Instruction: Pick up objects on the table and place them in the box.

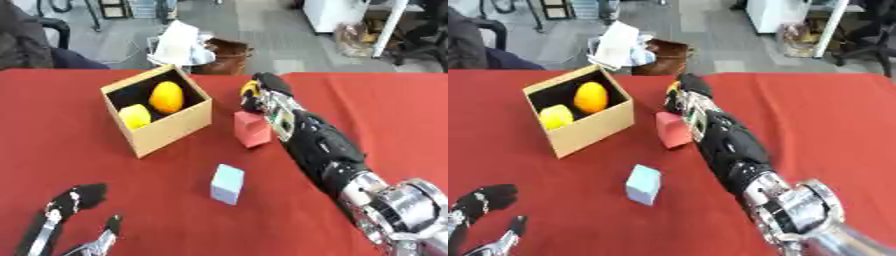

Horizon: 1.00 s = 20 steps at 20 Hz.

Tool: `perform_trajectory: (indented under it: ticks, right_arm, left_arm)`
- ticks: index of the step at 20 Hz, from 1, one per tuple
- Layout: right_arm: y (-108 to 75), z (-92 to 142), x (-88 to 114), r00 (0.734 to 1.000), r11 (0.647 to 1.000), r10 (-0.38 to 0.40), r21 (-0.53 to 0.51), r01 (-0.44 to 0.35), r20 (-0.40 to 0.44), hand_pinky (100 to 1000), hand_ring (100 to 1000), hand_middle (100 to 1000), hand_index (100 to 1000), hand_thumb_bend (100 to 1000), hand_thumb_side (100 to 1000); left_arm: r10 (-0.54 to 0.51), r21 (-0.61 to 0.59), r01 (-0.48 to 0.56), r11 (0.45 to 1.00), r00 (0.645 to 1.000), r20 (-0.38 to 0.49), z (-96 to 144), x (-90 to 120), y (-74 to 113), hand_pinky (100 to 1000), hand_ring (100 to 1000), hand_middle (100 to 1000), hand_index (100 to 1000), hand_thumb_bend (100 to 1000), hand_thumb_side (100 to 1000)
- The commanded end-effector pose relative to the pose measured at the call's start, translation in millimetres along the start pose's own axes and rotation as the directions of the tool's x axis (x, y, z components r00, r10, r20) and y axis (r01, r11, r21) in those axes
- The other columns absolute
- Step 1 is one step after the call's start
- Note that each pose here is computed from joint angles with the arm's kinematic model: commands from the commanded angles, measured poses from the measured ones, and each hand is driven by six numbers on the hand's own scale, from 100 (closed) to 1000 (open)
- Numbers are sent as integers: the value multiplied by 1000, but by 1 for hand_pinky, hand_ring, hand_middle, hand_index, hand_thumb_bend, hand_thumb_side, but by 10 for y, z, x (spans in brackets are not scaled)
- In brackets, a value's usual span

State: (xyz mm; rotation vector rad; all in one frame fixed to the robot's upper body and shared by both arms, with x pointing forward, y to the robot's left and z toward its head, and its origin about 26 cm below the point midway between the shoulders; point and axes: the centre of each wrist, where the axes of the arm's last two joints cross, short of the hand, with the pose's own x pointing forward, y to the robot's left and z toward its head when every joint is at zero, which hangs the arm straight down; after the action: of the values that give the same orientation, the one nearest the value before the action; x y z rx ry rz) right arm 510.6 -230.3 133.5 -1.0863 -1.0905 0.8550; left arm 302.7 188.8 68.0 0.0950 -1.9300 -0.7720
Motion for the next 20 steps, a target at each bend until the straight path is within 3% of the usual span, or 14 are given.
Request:
perform_trajectory:
  ticks: [1, 2, 9, 12, 14, 15, 18, 19, 20]
  right_arm:
    - [103, -8, -97, 999, 998, 32, 59, -30, -36, 745, 755, 830, 921, 100, 419]
    - [116, -7, -98, 999, 997, 35, 76, -32, -34, 745, 755, 830, 921, 100, 419]
    - [171, 5, -105, 998, 991, 54, 122, -50, -32, 587, 562, 534, 700, 100, 108]
    - [167, 6, -100, 998, 993, 61, 102, -58, -33, 472, 445, 401, 562, 100, 100]
    - [151, 7, -91, 997, 995, 70, 68, -68, -35, 439, 406, 359, 520, 100, 100]
    - [143, 7, -87, 997, 996, 74, 50, -72, -37, 375, 346, 293, 451, 100, 100]
    - [140, 8, -85, 995, 996, 86, 4, -86, -44, 374, 346, 292, 453, 100, 100]
    - [142, 7, -87, 995, 996, 92, -7, -93, -47, 494, 443, 423, 591, 102, 100]
    - [140, 7, -89, 994, 995, 100, -21, -101, -52, 513, 458, 452, 623, 109, 100]
  left_arm:
    - [-7, 8, 6, 1000, 999, 32, -42, 70, 49, 776, 743, 713, 825, 299, 351]
    - [-7, 8, 6, 1000, 999, 33, -44, 71, 50, 776, 743, 713, 825, 299, 351]
    - [-7, 10, 7, 1000, 999, 37, -56, 82, 52, 776, 744, 713, 825, 297, 352]
    - [-7, 9, 6, 1000, 999, 37, -58, 83, 52, 776, 741, 712, 825, 296, 351]
    - [-7, 9, 7, 1000, 999, 38, -59, 83, 51, 776, 741, 712, 826, 296, 351]
    - [-7, 9, 7, 1000, 999, 38, -59, 83, 52, 777, 740, 712, 826, 296, 350]
    - [-7, 11, 7, 1000, 999, 37, -58, 81, 54, 777, 740, 712, 826, 296, 351]
    - [-8, 11, 7, 1000, 999, 37, -58, 81, 54, 777, 739, 712, 826, 295, 351]
    - [-8, 11, 7, 1000, 999, 38, -58, 82, 54, 777, 739, 712, 826, 295, 351]
